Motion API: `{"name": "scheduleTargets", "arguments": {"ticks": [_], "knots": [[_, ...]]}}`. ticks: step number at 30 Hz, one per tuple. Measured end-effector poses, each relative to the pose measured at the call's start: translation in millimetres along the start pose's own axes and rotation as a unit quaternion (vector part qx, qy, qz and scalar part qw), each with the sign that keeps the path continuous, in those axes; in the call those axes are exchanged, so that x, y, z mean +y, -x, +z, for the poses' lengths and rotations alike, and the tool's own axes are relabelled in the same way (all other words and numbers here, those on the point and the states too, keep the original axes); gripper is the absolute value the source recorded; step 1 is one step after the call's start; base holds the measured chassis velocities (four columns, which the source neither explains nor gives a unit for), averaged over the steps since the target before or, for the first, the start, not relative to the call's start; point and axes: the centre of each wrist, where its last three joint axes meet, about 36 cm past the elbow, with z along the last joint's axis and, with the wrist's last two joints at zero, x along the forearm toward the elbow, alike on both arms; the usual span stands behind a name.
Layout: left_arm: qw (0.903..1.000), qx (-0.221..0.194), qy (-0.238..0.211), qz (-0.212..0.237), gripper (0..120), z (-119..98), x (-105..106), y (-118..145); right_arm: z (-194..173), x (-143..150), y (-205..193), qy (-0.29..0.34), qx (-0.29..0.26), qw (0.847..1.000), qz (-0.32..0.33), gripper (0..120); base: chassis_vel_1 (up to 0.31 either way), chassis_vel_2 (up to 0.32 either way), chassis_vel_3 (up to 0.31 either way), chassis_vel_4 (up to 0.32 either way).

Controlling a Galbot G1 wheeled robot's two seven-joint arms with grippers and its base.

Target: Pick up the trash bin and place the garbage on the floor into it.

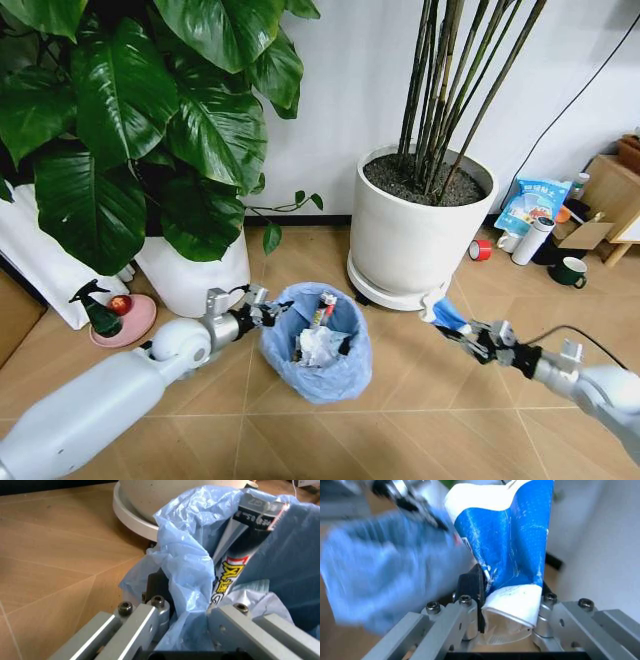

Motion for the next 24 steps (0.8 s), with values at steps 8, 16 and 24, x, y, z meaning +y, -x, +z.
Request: {"name": "scheduleTargets", "arguments": {"ticks": [8,16,24], "knots": [[1.0,0.003,-0.003,0.001,0,3.4,-2.5,5.4,-5.2,4.3,75.6,0.034,-0.059,0.994,-0.08,16,0.0,0.0,0.0,0.0],[1.0,-0.001,-0.005,0.003,0,2.2,-3.5,8.7,4.7,10.0,134.4,0.06,-0.088,0.987,-0.12,16,0.0,0.0,0.0,0.0],[1.0,-0.004,-0.006,0.002,0,1.3,-4.3,11.6,8.4,12.8,186.6,0.073,-0.108,0.98,-0.152,15,0.0,0.0,0.0,0.0]]}}
